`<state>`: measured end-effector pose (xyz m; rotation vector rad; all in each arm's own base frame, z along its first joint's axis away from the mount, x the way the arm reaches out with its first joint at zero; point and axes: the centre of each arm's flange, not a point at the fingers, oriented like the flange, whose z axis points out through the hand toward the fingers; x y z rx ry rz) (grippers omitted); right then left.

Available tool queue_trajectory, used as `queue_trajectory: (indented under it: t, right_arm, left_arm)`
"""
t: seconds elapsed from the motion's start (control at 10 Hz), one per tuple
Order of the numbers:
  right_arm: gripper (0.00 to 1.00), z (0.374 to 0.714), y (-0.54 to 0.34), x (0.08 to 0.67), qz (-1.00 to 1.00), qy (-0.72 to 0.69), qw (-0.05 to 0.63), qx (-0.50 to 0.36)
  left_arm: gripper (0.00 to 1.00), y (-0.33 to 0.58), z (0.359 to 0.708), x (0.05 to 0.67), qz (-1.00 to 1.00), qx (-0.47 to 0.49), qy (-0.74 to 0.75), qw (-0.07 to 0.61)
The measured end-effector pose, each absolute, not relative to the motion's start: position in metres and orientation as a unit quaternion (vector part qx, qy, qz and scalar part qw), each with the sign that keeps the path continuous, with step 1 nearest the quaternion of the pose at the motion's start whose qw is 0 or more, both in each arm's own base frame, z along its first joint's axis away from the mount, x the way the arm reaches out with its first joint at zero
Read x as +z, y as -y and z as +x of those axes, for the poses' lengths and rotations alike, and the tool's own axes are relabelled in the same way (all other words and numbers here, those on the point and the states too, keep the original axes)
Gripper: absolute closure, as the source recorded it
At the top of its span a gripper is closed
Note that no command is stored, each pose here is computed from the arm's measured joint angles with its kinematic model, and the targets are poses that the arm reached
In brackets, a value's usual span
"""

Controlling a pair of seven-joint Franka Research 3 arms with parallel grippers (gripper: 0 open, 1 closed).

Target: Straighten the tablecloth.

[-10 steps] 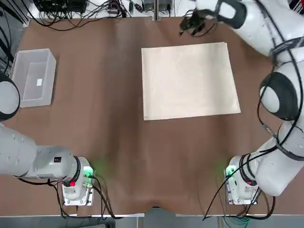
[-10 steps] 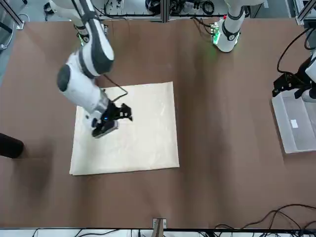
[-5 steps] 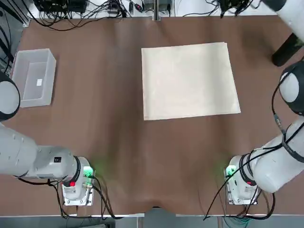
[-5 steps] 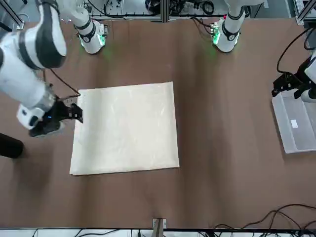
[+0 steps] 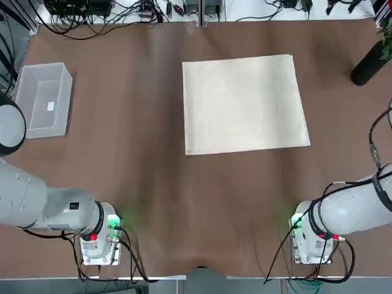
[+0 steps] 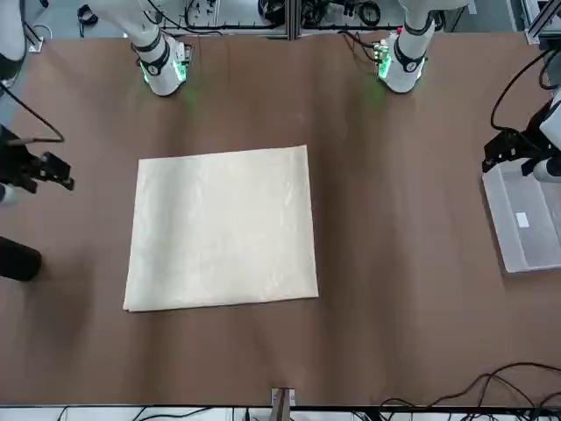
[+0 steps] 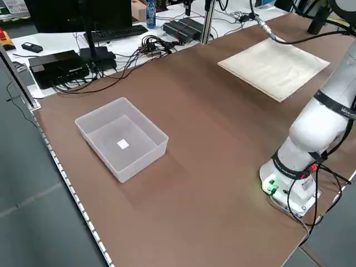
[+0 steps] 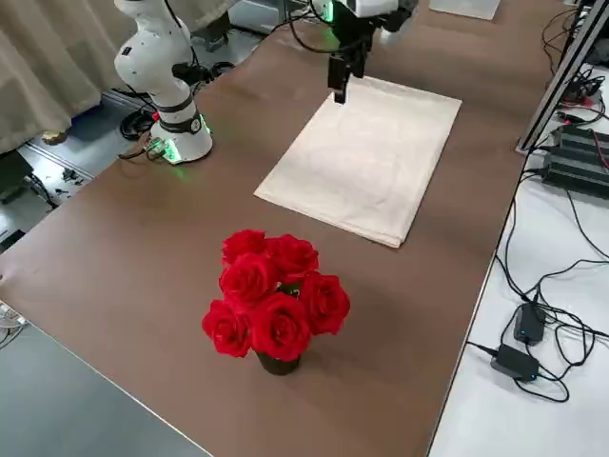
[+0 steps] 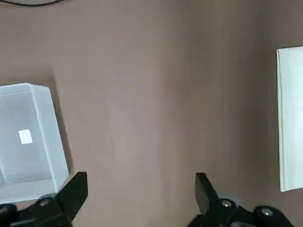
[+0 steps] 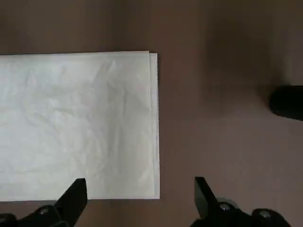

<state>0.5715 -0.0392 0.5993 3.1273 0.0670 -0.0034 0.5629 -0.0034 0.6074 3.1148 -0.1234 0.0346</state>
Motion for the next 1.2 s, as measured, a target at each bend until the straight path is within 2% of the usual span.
queue_trajectory:
  t: [0.2,1.2]
  right_arm:
    - [0.00,0.559,0.041,0.614,1.000,-0.022,0.009,-0.002]
    - [0.00,0.559,0.036,0.632,1.000,0.017,0.010,0.014]
  left_arm:
    - [0.00,0.003,0.563,0.607,0.999,0.011,0.039,0.012]
    - [0.00,0.003,0.563,0.607,0.999,0.011,0.039,0.012]
